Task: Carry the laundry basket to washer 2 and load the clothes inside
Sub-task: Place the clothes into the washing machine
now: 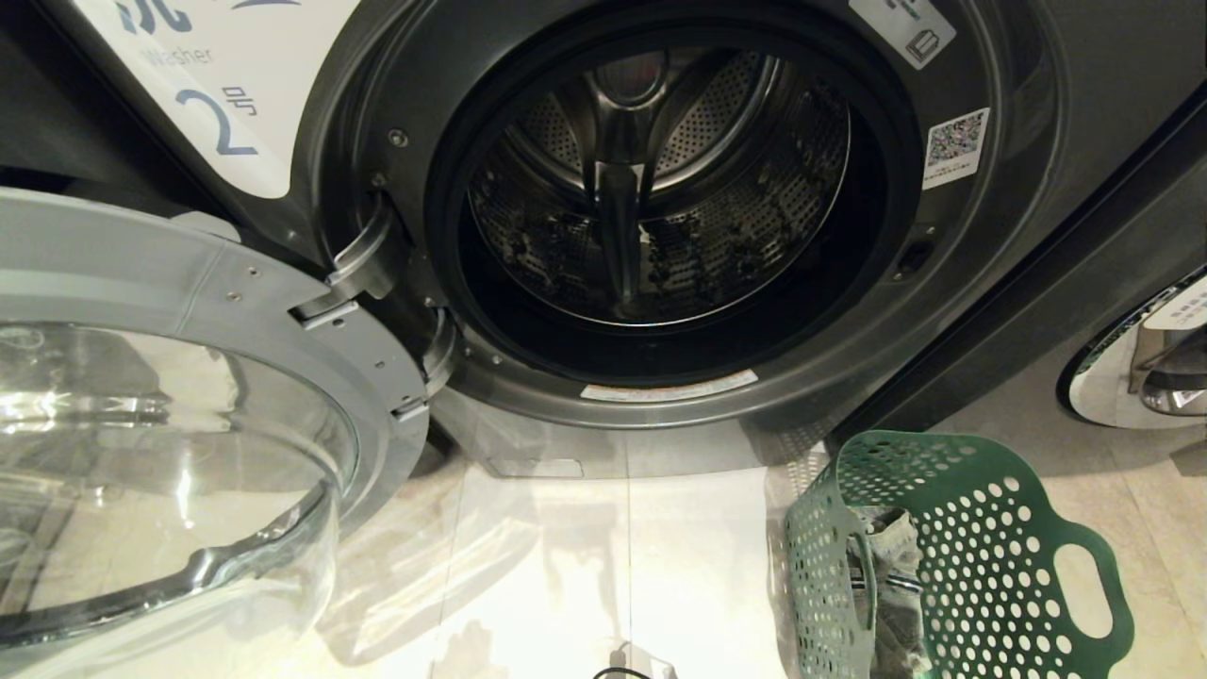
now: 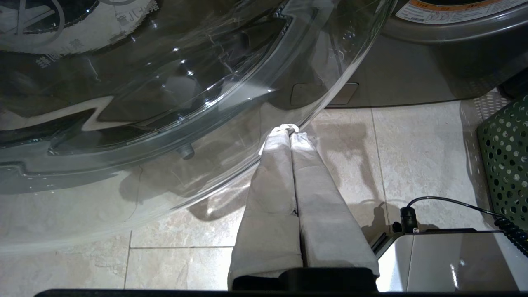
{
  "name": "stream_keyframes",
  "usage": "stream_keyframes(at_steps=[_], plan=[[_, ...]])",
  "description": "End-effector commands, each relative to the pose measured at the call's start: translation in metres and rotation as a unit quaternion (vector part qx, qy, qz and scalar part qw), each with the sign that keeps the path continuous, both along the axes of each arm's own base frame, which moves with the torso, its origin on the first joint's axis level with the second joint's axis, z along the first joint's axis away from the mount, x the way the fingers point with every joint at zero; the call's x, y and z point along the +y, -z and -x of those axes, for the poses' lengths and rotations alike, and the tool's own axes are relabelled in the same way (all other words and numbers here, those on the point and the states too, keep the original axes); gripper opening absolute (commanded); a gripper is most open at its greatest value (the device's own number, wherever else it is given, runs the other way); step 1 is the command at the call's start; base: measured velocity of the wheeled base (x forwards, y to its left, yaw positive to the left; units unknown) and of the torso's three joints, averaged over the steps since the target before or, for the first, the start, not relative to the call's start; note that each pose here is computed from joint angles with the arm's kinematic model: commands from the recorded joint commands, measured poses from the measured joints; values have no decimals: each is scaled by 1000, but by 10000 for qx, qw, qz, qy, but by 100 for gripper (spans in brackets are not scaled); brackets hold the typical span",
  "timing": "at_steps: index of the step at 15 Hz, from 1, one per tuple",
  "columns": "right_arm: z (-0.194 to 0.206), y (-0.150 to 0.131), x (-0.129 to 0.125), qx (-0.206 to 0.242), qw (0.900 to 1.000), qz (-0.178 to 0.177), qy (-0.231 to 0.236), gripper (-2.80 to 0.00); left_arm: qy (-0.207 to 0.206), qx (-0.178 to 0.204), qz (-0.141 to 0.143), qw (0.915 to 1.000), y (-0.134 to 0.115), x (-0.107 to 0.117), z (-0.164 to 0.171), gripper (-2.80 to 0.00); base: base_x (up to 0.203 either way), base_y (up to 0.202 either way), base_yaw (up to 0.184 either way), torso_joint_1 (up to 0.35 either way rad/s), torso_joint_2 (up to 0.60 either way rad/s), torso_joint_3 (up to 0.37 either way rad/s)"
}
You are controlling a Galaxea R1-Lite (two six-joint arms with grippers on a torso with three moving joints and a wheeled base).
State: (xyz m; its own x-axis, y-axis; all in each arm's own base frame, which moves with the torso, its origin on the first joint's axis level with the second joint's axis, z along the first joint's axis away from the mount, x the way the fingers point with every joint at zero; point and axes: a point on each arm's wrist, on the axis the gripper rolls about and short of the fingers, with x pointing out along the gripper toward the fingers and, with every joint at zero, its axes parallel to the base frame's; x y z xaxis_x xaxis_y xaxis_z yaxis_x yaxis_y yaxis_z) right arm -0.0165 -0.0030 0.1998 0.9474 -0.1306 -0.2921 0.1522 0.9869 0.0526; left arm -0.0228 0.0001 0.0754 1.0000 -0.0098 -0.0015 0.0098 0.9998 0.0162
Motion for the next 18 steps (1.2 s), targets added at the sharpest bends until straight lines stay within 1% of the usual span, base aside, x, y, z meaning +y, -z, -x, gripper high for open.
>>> stream_keyframes(at_steps=[1, 2, 3, 5, 7, 10, 11, 12, 16, 18], plan=[[-56, 2, 0, 1630, 9856, -396, 216, -280, -3, 8, 4, 10000, 0, 0, 0, -280, 0, 0, 0, 0, 0, 0], [-68, 19, 0, 2189, 9739, -519, 301, -280, -11, 8, 49, 10000, 0, 0, 0, -280, 0, 0, 0, 0, 0, 0], [-79, 38, 1, 2604, 9629, -606, 374, -280, -11, 8, 58, 10000, 0, 0, 0, -280, 0, 0, 0, 0, 0, 0], [-103, 66, 1, 2780, 9570, -695, 443, -280, -11, 8, 58, 10000, 0, 0, 0, -280, 0, 0, 0, 0, 0, 0], [-123, 86, 1, 2980, 9500, -770, 532, -280, -11, 8, 58, 10000, 0, 0, 0, -280, 0, 0, 0, 0, 0, 0], [-150, 99, -1, 3010, 9432, -1124, 848, -280, -11, 8, 58, 10000, 0, 0, 0, -280, 0, 0, 0, 0, 0, 0], [-158, 104, -1, 3095, 9390, -1173, 929, 0, -11, 8, 58, 10000, 0, 0, 0, -280, 0, 0, 0, 0, 0, 0], [-167, 110, -3, 3201, 9339, -1221, 1024, 0, -11, 1, 58, 10000, 0, 0, 0, -280, 0, 0, 0, 0, 0, 0], [-214, 133, -20, 3107, 9258, -1518, 1528, 0, -11, 8, 58, 10000, 0, 0, 0, -280, 0, 0, 0, 0, 0, 0], [-236, 152, -29, 3201, 9186, -1595, 1682, 0, -11, 8, 58, 10000, 0, 0, 0, -280, 0, 0, 0, 0, 0, 0]])
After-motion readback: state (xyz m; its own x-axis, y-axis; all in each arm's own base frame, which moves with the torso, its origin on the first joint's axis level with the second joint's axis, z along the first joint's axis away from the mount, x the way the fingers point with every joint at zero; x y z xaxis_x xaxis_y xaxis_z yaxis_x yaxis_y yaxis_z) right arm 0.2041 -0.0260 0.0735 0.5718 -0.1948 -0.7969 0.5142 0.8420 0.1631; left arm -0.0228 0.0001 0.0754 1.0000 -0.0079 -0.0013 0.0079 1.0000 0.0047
